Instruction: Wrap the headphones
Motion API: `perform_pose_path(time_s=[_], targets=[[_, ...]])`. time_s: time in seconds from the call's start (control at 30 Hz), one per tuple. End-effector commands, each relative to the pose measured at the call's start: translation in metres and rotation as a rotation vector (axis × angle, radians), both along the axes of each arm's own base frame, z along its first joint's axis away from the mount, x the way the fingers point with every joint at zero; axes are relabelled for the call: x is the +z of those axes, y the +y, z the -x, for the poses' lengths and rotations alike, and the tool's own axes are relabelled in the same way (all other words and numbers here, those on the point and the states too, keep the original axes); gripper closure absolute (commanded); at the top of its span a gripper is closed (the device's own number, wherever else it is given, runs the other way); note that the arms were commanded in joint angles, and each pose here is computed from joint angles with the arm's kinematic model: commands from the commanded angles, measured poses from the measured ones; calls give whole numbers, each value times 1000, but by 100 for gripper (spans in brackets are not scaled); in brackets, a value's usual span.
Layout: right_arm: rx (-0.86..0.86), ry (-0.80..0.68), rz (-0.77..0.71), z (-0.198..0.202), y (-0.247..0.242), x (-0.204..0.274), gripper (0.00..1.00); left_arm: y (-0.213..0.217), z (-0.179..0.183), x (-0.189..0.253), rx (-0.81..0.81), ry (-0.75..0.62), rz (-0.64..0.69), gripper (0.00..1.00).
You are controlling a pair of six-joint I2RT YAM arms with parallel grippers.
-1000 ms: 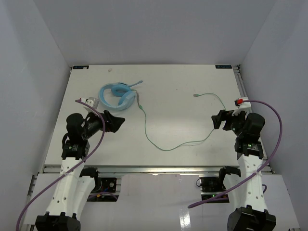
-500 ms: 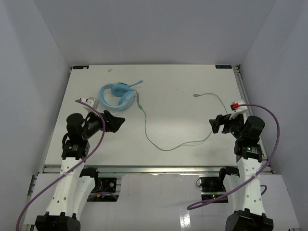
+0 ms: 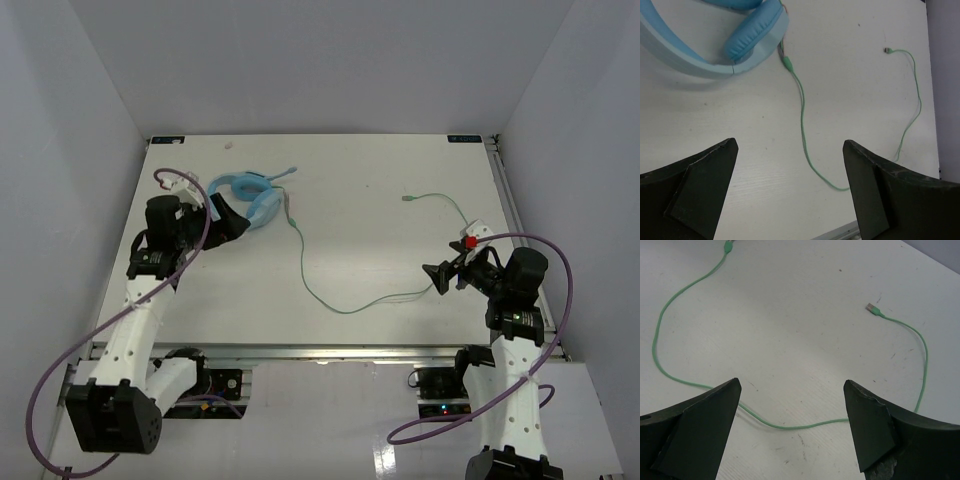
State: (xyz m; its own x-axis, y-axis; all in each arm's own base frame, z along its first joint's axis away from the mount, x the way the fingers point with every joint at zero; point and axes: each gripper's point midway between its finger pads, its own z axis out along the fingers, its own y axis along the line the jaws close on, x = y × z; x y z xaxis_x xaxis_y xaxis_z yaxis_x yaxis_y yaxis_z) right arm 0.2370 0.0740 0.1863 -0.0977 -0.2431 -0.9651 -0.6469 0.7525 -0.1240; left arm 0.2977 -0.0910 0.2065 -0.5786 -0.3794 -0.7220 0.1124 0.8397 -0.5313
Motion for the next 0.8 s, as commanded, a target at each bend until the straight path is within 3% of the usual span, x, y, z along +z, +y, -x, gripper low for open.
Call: perform_pose_path(time_s=[0.0, 0.2, 0.33, 0.5, 0.77], targets=[[30, -7, 7, 3, 3, 1, 10, 20, -26, 6, 108, 104, -52, 2], [37, -10, 7, 5, 4, 3, 10, 49, -75, 31, 155, 55, -205, 2], [31, -30, 13, 7, 4, 7, 10, 71, -111, 14, 128, 92, -392, 2], [37, -47, 14, 9, 5, 10, 10, 86, -151, 11, 101, 98, -525, 9], [36, -60, 15, 9, 5, 14, 10, 98, -169, -24, 0, 140, -683, 10]])
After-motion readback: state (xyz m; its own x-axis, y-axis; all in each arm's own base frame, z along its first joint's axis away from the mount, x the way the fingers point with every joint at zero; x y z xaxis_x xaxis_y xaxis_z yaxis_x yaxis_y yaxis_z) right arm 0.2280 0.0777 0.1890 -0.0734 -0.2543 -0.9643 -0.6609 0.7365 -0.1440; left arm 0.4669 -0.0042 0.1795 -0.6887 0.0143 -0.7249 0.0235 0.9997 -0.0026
